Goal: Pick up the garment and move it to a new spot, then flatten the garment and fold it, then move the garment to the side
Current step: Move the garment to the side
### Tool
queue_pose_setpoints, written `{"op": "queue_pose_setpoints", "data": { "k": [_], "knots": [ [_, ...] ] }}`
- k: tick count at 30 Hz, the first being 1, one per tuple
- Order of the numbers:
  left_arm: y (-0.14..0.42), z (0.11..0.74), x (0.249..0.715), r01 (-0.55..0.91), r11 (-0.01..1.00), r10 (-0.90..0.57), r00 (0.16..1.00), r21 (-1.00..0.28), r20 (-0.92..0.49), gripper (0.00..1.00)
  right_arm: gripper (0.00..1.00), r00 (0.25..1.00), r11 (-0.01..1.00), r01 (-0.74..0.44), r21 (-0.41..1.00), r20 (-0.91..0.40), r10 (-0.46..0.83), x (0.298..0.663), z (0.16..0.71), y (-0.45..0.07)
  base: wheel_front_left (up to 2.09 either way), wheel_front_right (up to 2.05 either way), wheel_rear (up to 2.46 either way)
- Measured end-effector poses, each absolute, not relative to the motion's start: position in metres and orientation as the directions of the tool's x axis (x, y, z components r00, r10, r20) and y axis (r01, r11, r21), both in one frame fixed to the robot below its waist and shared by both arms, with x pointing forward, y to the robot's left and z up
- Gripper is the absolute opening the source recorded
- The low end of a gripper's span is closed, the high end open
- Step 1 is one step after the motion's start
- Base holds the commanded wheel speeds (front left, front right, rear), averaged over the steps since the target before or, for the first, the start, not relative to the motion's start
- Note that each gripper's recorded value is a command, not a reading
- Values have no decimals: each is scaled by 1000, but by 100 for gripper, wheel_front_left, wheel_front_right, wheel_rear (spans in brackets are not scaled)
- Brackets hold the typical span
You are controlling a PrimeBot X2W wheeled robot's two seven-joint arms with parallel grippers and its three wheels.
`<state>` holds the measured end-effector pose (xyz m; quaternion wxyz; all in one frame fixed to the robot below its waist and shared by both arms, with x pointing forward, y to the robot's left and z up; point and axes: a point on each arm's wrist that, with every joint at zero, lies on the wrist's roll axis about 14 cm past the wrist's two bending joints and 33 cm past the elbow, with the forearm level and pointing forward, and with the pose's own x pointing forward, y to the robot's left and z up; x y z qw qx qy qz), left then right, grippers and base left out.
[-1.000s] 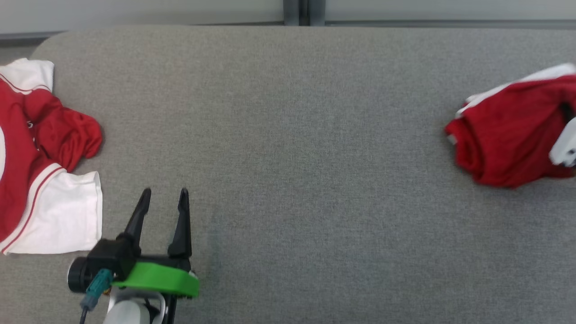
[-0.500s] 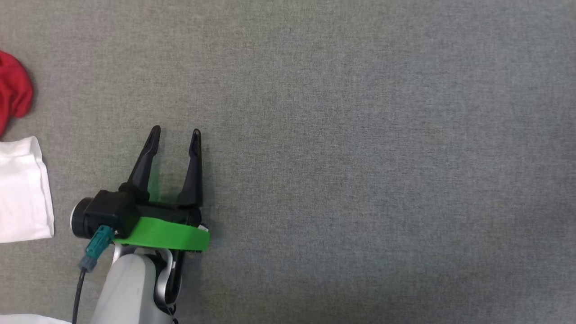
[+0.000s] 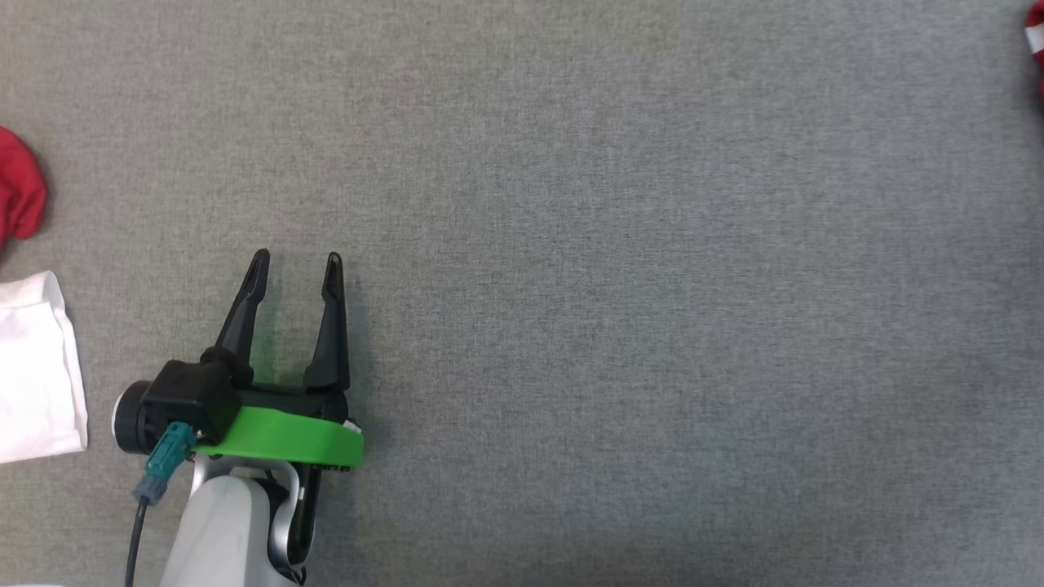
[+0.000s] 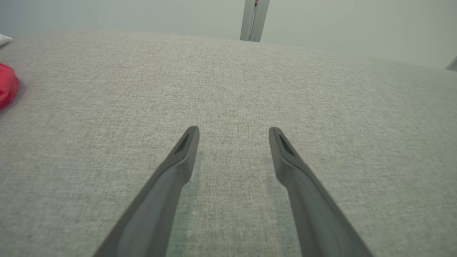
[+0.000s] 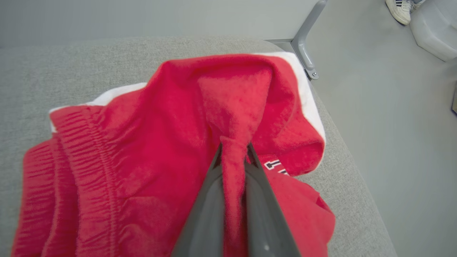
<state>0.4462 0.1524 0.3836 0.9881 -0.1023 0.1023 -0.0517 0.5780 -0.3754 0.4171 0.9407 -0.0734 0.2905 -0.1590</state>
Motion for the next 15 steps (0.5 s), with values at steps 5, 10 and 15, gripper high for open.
{"op": "queue_pose_setpoints", "data": {
  "k": [5, 10, 15],
  "knots": [
    [149, 394, 443, 96, 973, -133, 976, -210, -171, 100, 0, 803, 945, 267, -190, -498, -327, 574, 439, -374, 0, 0, 0],
    [150, 400, 439, 94, 973, -130, 978, -209, -162, 100, 0, 832, 963, 239, -122, -485, -268, 578, 448, -354, 0, 0, 0],
    [153, 401, 435, 88, 975, -123, 979, -206, -165, 100, 0, 844, 973, 215, -85, -485, -229, 582, 451, -342, 0, 0, 0]
  ]
}}
